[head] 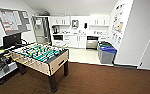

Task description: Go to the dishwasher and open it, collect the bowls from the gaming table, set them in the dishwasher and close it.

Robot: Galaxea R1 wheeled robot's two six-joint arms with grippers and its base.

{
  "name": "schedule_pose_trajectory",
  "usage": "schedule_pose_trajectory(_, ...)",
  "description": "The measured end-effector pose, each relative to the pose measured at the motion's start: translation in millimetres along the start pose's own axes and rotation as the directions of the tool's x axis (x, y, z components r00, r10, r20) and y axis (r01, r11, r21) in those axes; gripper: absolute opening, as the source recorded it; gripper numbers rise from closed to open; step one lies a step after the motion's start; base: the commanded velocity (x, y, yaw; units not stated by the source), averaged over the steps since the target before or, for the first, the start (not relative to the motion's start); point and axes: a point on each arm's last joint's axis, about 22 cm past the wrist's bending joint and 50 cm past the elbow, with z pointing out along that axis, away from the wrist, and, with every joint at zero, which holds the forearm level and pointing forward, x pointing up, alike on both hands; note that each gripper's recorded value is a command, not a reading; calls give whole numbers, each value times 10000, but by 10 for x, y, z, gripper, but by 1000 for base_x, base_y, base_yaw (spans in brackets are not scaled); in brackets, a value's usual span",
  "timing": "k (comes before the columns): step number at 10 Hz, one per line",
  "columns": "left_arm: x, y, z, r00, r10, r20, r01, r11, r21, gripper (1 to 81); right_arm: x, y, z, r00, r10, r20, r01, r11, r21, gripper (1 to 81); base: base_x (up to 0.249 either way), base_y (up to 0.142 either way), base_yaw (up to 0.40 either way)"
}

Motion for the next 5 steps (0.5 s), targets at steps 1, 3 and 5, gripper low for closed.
schedule_pose_trajectory(1, -19, -12, 0, 10000, -4, 64, 3, 10000, 57, 10, -1, -7, 2, 10000, 3, 0, -3, 10000, 12, 10, 167, -76, 0)
schedule_pose_trajectory(3, -8, -5, -1, 10000, 0, 16, 0, 10000, 19, 10, 5, 60, -21, 10000, -12, -1, 12, 10000, -84, 10, 167, -77, 0)
schedule_pose_trajectory(5, -18, -12, -1, 10000, -2, 53, 1, 10000, 52, 10, 2, 18, -6, 10000, -4, -11, 4, 10000, -23, 10, 167, -76, 0)
